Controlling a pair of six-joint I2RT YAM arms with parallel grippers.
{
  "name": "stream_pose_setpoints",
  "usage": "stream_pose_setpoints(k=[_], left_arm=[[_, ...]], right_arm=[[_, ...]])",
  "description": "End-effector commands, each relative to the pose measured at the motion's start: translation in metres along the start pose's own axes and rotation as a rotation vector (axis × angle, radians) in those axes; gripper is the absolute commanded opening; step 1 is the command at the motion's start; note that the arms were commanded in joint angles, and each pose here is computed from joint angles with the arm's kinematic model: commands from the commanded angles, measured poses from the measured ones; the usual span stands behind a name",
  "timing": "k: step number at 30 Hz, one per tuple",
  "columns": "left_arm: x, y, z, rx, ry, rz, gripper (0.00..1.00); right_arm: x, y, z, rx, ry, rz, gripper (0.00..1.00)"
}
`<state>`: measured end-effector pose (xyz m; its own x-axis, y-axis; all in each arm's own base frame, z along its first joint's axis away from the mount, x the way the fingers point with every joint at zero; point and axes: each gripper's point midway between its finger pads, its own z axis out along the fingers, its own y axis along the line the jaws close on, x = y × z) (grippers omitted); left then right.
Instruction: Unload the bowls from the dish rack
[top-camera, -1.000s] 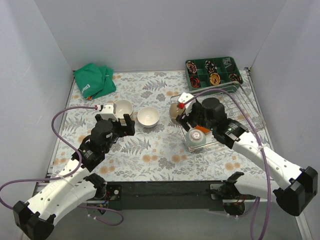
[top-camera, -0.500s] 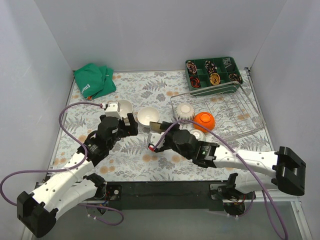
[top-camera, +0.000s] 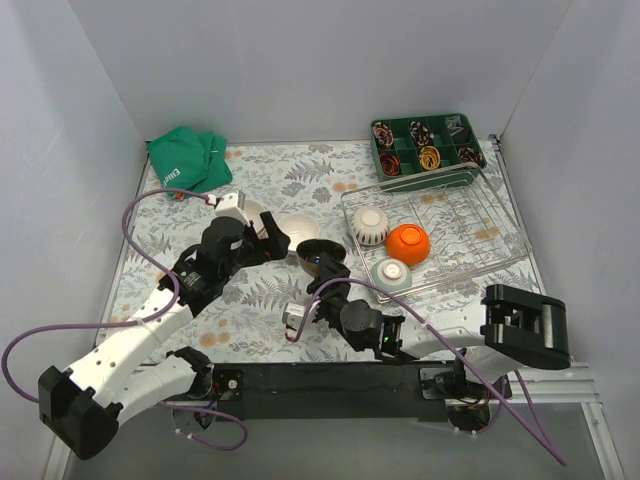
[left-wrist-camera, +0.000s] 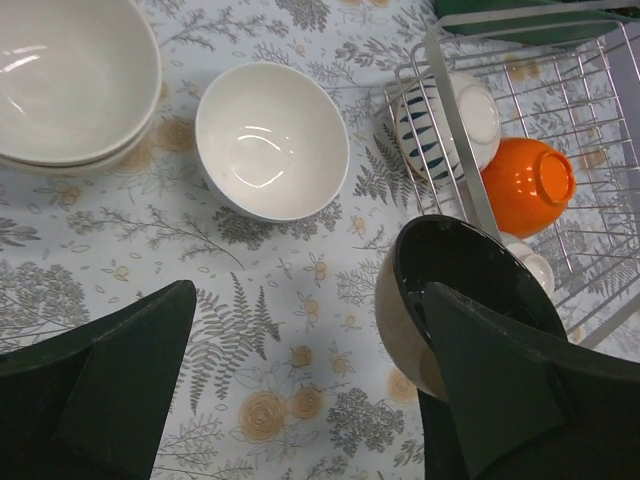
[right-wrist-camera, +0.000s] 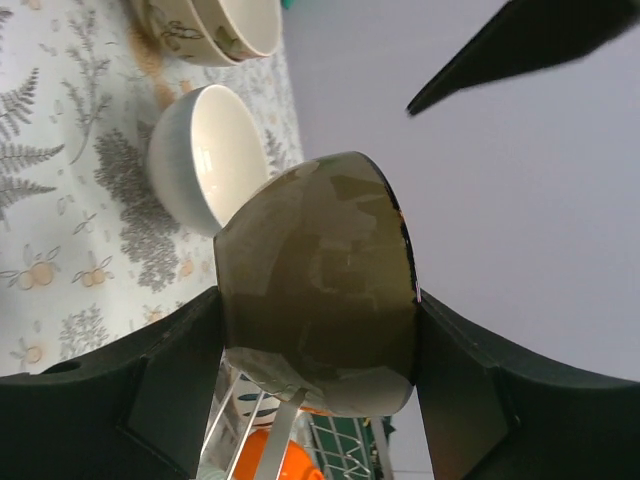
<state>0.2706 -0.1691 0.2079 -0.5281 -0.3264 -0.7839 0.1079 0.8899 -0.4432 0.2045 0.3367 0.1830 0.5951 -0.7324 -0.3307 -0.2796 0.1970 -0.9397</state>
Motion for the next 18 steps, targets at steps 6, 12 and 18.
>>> stream_pose_setpoints(k=[6, 12, 18], left_arm=[[0.009, -0.035, 0.016, 0.068, 0.175, -0.073, 0.98], [0.02, -0.033, 0.022, 0.028, 0.251, -0.072, 0.98], [0.046, -0.034, 0.03, 0.011, 0.378, -0.099, 0.95]], right_arm=[[-0.011, -0.073, -0.017, 0.443, 0.045, -0.058, 0.01], [-0.02, -0.077, -0.013, 0.457, 0.007, -0.028, 0.01], [-0.026, -0.072, -0.007, 0.45, -0.012, -0.03, 0.01]])
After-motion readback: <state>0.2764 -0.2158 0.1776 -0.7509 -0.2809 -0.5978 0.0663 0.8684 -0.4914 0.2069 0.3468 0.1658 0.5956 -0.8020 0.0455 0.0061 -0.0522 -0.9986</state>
